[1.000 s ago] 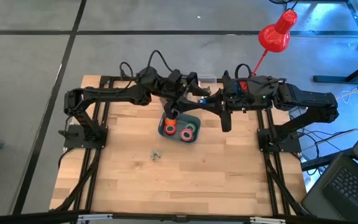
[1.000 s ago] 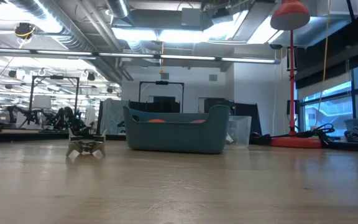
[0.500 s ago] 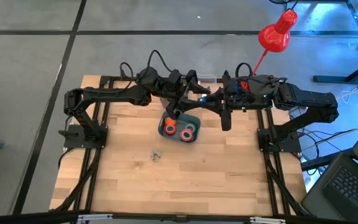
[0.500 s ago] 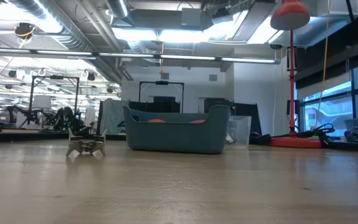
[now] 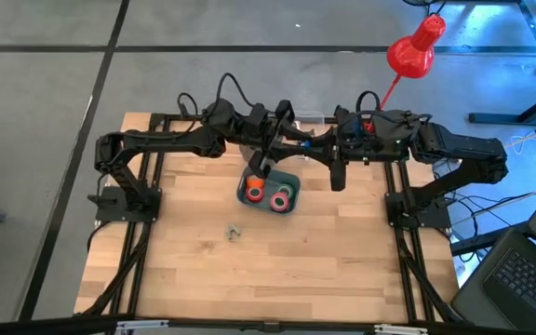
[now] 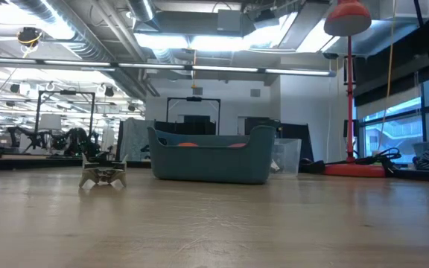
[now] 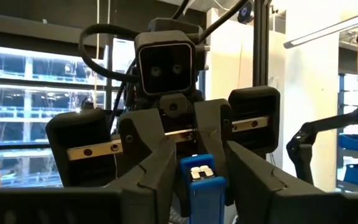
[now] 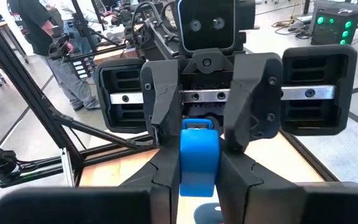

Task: Pick and place Stapler, Stapler remover, tape
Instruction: Put the blue stapler into the black bin

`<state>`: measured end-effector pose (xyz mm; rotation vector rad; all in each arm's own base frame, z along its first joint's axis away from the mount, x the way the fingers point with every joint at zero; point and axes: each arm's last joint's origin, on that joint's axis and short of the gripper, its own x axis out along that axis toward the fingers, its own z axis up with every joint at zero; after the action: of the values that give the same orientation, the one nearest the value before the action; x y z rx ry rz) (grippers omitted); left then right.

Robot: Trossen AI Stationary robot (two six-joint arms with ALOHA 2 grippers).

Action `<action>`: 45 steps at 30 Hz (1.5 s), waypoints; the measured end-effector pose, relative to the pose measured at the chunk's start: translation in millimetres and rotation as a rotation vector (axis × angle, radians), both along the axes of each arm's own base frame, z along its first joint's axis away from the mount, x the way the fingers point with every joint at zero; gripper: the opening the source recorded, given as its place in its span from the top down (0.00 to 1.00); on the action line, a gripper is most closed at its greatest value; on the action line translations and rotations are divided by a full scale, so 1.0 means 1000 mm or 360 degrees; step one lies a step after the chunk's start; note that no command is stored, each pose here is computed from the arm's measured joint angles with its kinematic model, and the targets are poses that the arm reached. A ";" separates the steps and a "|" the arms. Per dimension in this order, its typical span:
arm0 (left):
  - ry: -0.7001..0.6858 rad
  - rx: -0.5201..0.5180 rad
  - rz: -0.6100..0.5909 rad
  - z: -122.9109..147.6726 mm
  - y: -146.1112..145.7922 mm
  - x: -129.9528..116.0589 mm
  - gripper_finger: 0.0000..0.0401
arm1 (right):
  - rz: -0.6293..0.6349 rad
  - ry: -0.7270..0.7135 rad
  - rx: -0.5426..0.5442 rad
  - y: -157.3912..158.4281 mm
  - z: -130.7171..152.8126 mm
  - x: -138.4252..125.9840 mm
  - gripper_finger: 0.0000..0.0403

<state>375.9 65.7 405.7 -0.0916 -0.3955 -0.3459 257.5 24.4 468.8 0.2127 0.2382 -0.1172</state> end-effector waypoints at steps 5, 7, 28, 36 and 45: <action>-0.0003 0.0009 -0.0004 0.000 -0.001 0.000 0.74 | 0.0009 0.0002 0.0001 0.000 0.000 0.000 0.83; -0.0002 0.0006 -0.0008 0.000 -0.001 0.000 0.74 | 0.0002 0.0002 -0.0003 0.000 0.000 0.000 0.83; 0.0007 -0.0011 -0.0024 0.000 -0.001 0.001 0.89 | -0.0091 -0.0036 -0.0033 -0.001 0.001 0.003 0.47; 0.0058 -0.0003 -0.0073 -0.003 0.005 -0.001 0.89 | -0.0089 0.0079 -0.0074 -0.002 -0.004 -0.002 0.65; 0.0170 -0.0010 -0.0115 -0.008 0.007 0.001 0.89 | -0.0143 0.0126 -0.0065 -0.004 -0.005 -0.009 0.66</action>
<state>376.5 72.5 397.3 -0.1303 -0.2879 -0.4090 248.8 20.8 463.7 0.1782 0.3050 -0.2196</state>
